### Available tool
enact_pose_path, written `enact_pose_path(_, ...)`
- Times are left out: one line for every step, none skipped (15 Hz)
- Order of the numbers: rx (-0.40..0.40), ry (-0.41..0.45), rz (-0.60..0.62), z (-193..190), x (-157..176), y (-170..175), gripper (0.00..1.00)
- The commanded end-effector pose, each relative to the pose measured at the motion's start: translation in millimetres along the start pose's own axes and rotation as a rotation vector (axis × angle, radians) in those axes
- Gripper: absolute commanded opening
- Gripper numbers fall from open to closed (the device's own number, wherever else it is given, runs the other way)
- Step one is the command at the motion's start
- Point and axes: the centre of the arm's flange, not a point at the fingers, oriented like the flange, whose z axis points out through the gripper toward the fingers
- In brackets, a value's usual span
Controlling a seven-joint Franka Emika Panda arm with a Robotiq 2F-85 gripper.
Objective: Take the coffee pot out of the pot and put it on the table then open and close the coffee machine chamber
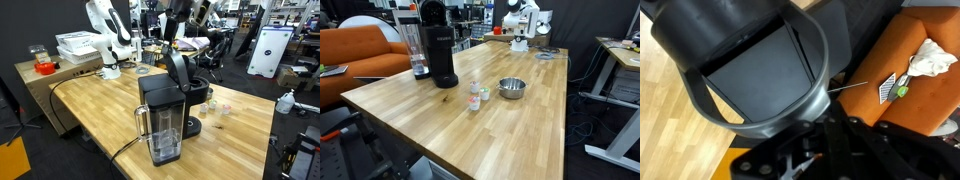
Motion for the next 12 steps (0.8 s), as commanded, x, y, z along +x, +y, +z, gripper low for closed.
enact_pose_path(-0.033, -0.018, 0.019, -5.8, 0.3, 8.7, 0.00)
enact_pose_path(-0.041, -0.019, 0.025, -7.8, -1.7, 10.5, 0.00)
enact_pose_path(-0.050, -0.019, 0.032, -10.6, -4.6, 13.3, 0.00)
enact_pose_path(-0.057, -0.019, 0.042, -13.0, -7.2, 16.3, 0.00)
enact_pose_path(-0.063, -0.018, 0.057, -15.8, -11.4, 21.0, 0.00)
enact_pose_path(-0.063, -0.016, 0.074, -17.1, -15.7, 24.8, 0.00)
enact_pose_path(-0.064, -0.017, 0.089, -18.6, -18.8, 27.3, 0.00)
enact_pose_path(-0.064, -0.016, 0.105, -19.7, -22.8, 30.6, 0.00)
enact_pose_path(-0.064, -0.016, 0.121, -20.6, -26.7, 33.8, 0.00)
enact_pose_path(-0.066, -0.016, 0.139, -22.9, -31.0, 37.6, 0.00)
enact_pose_path(-0.071, -0.014, 0.156, -26.3, -35.5, 41.2, 0.00)
enact_pose_path(-0.078, -0.014, 0.176, -29.2, -41.2, 46.0, 0.00)
